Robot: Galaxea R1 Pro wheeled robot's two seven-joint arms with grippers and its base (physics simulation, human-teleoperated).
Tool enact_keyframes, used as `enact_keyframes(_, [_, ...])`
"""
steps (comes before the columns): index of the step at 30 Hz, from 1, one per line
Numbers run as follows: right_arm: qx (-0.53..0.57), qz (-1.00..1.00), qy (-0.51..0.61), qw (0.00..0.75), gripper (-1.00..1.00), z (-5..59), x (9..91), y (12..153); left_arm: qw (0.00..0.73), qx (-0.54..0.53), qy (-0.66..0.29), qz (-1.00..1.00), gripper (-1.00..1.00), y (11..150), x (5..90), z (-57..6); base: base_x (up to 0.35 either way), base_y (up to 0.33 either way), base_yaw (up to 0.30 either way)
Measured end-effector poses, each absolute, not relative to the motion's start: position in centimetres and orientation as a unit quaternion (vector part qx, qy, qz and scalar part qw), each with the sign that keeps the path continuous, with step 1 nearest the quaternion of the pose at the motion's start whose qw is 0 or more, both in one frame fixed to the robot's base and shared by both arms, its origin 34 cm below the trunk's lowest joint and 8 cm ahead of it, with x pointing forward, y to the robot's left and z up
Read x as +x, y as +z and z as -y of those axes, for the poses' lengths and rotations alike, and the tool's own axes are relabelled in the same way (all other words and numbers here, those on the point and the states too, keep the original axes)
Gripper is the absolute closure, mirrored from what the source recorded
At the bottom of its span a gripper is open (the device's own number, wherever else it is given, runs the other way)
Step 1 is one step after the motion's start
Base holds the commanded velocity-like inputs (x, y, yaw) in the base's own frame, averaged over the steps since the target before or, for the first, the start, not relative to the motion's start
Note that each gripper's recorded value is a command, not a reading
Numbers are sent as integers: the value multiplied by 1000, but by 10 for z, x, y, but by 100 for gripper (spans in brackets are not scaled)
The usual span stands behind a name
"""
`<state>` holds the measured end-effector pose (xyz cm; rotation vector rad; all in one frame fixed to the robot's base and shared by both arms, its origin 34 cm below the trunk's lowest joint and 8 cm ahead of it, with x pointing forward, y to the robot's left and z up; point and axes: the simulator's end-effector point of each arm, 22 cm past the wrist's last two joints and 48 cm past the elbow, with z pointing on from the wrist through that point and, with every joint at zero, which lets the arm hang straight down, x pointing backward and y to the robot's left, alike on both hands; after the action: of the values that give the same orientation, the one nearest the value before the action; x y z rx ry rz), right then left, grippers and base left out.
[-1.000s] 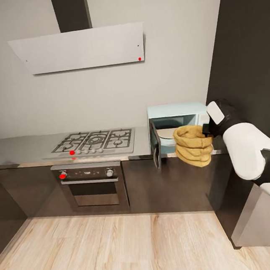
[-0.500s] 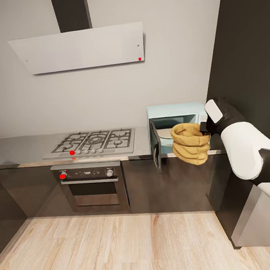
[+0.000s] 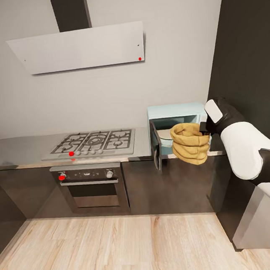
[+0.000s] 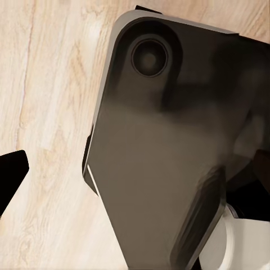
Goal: In the kitchen, take the popcorn bag from the countertop, put it into the microwave, and heat it until the popcorn is cooked so the cooked popcorn ends up inside the bag.
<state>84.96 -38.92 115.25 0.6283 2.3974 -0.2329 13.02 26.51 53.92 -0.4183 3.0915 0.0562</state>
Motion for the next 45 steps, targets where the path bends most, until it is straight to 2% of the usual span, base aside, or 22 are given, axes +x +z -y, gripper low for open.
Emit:
enact_keyframes(29, [233,-914,-88,320,100,381,851,1152,10,-135,19,-991,-100,539,130,-265,184,0,0])
enact_keyframes(45, [229,-920,-89,306,100,380,848,1136,10,-135,19,-991,-100,539,130,-265,22,0,0])
